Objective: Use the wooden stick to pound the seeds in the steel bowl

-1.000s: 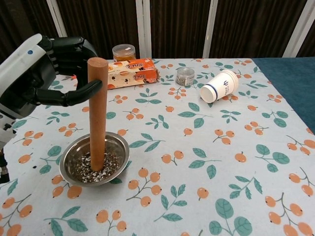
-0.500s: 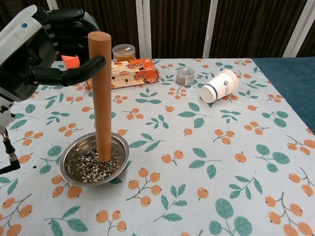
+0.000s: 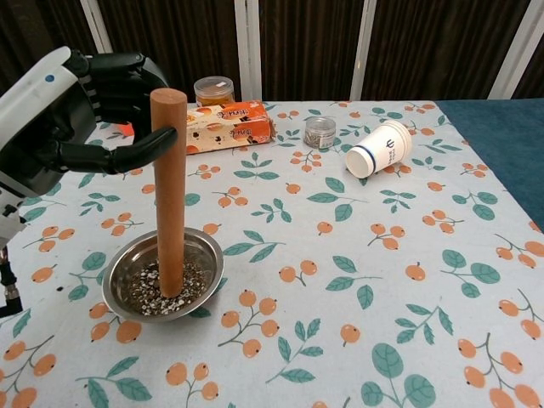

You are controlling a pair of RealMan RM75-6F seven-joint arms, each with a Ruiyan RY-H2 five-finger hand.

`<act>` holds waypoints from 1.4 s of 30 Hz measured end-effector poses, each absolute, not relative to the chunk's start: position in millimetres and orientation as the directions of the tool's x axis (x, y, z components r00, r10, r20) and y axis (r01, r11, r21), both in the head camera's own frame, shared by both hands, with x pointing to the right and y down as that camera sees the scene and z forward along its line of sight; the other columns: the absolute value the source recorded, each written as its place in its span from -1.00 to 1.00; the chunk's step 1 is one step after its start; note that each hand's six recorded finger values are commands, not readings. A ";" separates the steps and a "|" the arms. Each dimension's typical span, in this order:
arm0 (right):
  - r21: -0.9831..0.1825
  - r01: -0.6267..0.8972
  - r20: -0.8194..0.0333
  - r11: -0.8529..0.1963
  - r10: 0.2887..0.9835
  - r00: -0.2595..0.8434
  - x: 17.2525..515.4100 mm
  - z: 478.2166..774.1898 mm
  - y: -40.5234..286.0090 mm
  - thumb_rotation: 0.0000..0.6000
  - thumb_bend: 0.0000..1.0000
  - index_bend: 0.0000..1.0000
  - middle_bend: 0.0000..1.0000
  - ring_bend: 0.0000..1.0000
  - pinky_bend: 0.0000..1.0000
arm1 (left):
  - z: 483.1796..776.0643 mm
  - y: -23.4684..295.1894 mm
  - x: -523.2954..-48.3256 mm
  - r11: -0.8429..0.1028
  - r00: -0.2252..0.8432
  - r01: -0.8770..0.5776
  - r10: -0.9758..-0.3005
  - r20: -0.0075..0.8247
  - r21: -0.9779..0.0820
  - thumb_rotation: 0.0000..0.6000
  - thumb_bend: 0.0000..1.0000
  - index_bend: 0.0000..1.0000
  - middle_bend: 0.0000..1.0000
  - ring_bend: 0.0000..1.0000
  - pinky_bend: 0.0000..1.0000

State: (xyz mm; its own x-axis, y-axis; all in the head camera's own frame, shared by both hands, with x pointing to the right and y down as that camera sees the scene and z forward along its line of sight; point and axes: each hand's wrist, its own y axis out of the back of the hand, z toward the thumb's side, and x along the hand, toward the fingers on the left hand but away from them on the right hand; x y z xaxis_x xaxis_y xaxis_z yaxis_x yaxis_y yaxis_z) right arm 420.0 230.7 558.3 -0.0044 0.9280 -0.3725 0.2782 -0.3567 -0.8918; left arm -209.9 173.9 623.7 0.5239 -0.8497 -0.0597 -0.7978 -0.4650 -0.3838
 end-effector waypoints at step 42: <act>-0.891 0.291 -0.362 -0.348 0.932 0.005 418.6 555.1 232.5 1.00 -0.27 -1.00 -1.00 -1.00 -1.00 | 620.5 185.4 -216.6 -0.465 0.528 -0.795 -0.846 -0.068 -0.390 1.00 0.70 0.32 0.47 0.19 0.37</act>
State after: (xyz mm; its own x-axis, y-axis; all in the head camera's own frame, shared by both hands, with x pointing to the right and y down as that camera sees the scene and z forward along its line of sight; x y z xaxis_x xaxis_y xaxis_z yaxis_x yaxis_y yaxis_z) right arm 418.6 232.5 555.1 0.0051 0.9322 -0.3620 0.2905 -0.3477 -0.8914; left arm -216.6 185.4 620.5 0.5282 -0.8464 -0.0676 -0.7948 -0.4648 -0.3901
